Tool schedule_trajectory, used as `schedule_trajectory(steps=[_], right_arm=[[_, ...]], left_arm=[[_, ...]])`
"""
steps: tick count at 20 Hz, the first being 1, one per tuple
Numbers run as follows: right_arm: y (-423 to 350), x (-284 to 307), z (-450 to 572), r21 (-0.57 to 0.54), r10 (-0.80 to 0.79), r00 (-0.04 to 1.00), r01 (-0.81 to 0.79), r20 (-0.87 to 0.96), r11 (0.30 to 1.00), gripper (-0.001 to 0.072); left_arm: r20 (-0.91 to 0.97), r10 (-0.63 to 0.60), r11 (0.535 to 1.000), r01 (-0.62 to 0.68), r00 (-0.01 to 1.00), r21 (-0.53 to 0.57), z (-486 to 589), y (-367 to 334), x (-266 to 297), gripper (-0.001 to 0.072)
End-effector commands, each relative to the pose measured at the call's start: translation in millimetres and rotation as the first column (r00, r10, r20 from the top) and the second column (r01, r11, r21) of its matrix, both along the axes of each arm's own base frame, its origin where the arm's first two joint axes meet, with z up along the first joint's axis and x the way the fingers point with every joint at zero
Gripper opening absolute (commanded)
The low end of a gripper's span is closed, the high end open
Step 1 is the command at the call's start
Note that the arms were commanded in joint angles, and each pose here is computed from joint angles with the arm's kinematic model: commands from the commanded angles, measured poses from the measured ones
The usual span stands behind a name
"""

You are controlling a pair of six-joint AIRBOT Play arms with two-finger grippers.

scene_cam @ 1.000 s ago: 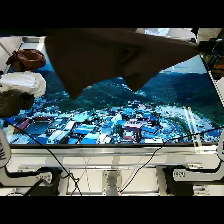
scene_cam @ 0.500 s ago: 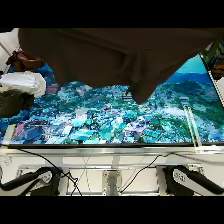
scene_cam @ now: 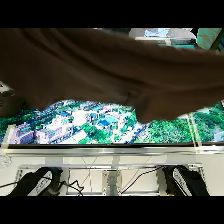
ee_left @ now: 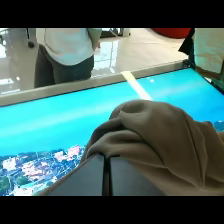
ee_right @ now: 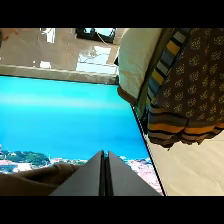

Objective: Fold the shirts.

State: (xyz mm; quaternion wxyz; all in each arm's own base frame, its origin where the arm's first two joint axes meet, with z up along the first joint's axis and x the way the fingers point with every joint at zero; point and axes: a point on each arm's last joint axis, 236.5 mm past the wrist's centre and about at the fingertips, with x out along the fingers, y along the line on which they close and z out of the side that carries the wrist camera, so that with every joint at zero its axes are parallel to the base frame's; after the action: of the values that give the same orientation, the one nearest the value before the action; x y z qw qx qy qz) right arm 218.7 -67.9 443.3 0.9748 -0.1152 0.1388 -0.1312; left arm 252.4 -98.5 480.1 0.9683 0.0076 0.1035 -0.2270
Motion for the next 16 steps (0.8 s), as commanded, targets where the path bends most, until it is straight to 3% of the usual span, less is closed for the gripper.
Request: schedule_trajectory(steps=[1,5,9,12,16], right_arm=[[6,-23,-14,0.028,0.001,0.999,0.001,-0.055,1.000,0.0016],[-5,27,-77,0.080,0.010,0.962,0.013,-0.272,0.997,0.0016],[2,95,-211,0.238,0.131,0.802,0.014,-0.583,0.971,0.0018],[14,163,-303,0.368,0.238,0.749,0.009,-0.619,0.930,0.0019],[23,250,-397,0.533,0.278,0.811,0.050,-0.515,0.844,0.0021]], left_arm=[[-0.094,-0.029,0.999,0.030,0.995,0.013,-21,-6,-15,0.0002],[-0.420,-0.041,0.999,0.046,0.907,0.002,-110,1,33,0.0003],[-0.653,-0.073,0.997,0.055,0.754,-0.047,-208,6,102,0.0005],[-0.735,-0.078,0.997,0.035,0.674,-0.073,-283,12,164,0.0007],[-0.829,-0.083,0.992,-0.038,0.552,-0.124,-405,8,236,0.0007]])
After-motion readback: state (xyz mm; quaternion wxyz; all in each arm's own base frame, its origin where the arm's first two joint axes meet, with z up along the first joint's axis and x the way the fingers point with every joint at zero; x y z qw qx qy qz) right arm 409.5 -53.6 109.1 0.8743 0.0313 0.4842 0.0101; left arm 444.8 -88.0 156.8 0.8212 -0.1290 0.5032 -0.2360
